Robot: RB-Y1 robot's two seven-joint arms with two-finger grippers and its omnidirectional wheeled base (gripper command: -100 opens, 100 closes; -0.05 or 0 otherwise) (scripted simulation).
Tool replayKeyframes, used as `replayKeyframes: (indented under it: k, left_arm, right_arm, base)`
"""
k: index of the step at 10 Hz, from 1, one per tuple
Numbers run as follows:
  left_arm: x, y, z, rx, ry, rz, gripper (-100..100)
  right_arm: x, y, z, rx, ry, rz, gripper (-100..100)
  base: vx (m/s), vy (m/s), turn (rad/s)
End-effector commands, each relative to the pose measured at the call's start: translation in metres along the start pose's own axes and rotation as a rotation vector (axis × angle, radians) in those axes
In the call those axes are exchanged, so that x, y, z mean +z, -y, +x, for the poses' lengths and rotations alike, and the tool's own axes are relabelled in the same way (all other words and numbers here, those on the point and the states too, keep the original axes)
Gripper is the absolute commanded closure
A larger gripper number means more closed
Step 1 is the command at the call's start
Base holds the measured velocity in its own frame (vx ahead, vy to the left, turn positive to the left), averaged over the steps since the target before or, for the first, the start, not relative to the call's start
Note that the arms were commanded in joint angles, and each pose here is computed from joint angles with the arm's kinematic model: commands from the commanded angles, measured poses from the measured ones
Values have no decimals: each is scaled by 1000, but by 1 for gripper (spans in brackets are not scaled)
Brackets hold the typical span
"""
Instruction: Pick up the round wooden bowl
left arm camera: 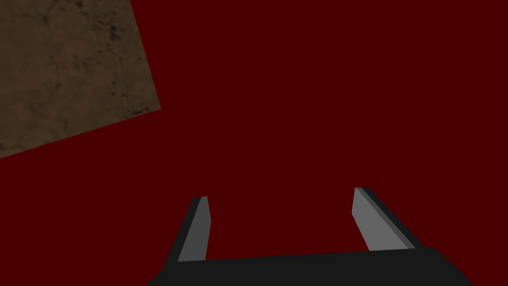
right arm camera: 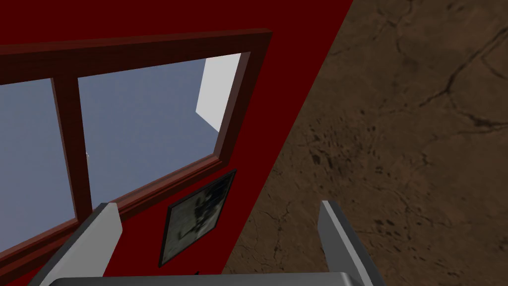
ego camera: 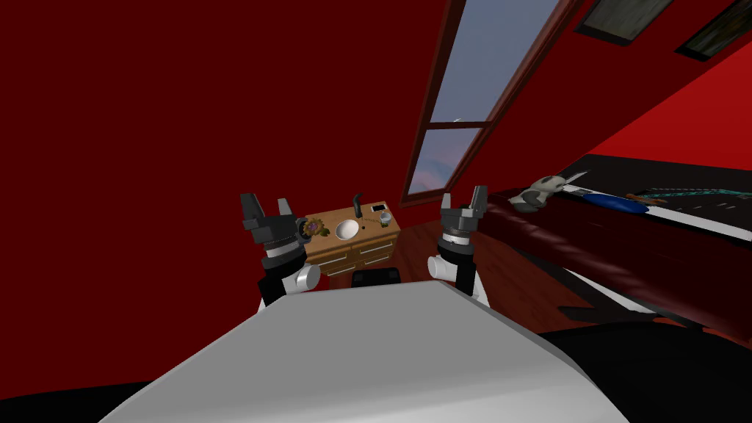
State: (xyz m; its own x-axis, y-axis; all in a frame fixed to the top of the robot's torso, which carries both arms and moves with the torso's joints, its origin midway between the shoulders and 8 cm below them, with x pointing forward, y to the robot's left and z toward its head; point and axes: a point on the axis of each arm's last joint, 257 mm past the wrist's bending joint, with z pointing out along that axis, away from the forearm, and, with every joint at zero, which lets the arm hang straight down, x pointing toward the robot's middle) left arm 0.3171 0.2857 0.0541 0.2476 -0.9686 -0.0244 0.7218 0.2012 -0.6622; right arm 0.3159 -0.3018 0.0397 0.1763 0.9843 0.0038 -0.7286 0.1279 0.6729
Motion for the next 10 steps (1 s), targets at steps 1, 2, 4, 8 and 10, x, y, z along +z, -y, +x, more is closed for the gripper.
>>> replayKeyframes:
  k: [1, 2, 4, 8, 10]
  left_arm:
    - [1, -3, 4, 13, -37, -11, -100]
    - [1, -7, 6, 24, -62, -23, -100]
    - [2, -18, 8, 50, -110, -63, -100]
    - [4, -42, 5, 99, -163, -150, -100]
    - [4, -51, 3, 118, -177, -183, -100]
  right_arm:
    - [0, 0, 0, 0, 0, 0, 0]
    - [0, 0, 0, 0, 0, 0, 0]
    - [0, 0, 0, 0, 0, 0, 0]
    - [0, 0, 0, 0, 0, 0, 0]
    - [0, 0, 0, 0, 0, 0, 0]
  base:
    - [-23, 4, -24]
    - [-42, 7, -47]
    - [-85, 18, -43]
    - [-111, 9, -52]
    - [-88, 16, -55]
